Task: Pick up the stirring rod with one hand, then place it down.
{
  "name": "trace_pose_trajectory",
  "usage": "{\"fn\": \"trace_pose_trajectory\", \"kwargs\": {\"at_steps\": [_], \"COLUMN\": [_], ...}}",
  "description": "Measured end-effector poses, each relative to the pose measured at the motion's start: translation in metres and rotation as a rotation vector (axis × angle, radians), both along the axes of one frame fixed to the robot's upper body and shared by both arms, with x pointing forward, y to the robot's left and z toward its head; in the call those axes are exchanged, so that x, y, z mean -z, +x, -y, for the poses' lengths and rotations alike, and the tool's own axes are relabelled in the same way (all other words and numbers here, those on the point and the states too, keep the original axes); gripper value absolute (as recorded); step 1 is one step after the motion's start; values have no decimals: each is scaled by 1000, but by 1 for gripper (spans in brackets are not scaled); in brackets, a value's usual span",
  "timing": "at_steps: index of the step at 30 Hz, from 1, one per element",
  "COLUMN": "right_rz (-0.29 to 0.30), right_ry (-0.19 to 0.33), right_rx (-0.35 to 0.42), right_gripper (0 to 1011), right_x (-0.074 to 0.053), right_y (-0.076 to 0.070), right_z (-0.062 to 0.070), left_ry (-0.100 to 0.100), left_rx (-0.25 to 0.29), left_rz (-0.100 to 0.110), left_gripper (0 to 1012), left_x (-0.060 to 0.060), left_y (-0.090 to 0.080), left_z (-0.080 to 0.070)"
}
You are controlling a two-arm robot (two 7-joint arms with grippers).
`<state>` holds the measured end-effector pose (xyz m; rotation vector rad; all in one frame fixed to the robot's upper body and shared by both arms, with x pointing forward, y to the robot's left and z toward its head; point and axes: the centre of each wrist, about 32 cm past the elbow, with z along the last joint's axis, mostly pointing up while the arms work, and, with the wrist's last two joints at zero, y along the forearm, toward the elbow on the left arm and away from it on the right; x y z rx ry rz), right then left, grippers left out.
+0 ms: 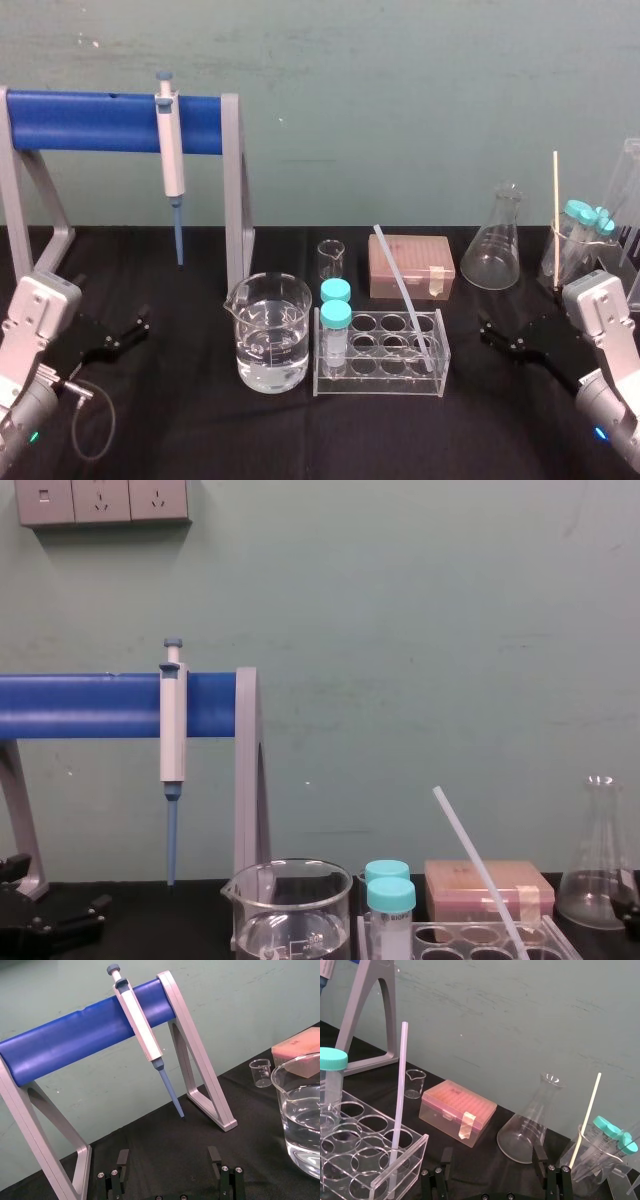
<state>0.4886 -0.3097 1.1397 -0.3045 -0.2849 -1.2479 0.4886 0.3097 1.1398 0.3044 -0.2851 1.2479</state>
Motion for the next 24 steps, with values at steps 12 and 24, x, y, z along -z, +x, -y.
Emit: {"fn": "trace_pose_trajectory", "kwargs": {"at_steps": [12, 24], "right_rz": [0, 0], "right_ry": [0, 0], "right_rx": [0, 0], "right_gripper": [1003, 1003], "right_x": [0, 0], "right_y": [0, 0], "right_z": [0, 0], "left_ry": [0, 0], "left_rx": [0, 0], "left_rz": [0, 0], "left_gripper": [1000, 1000], "left_x": [0, 0], "left_y": [0, 0], "left_z": [0, 0]}}
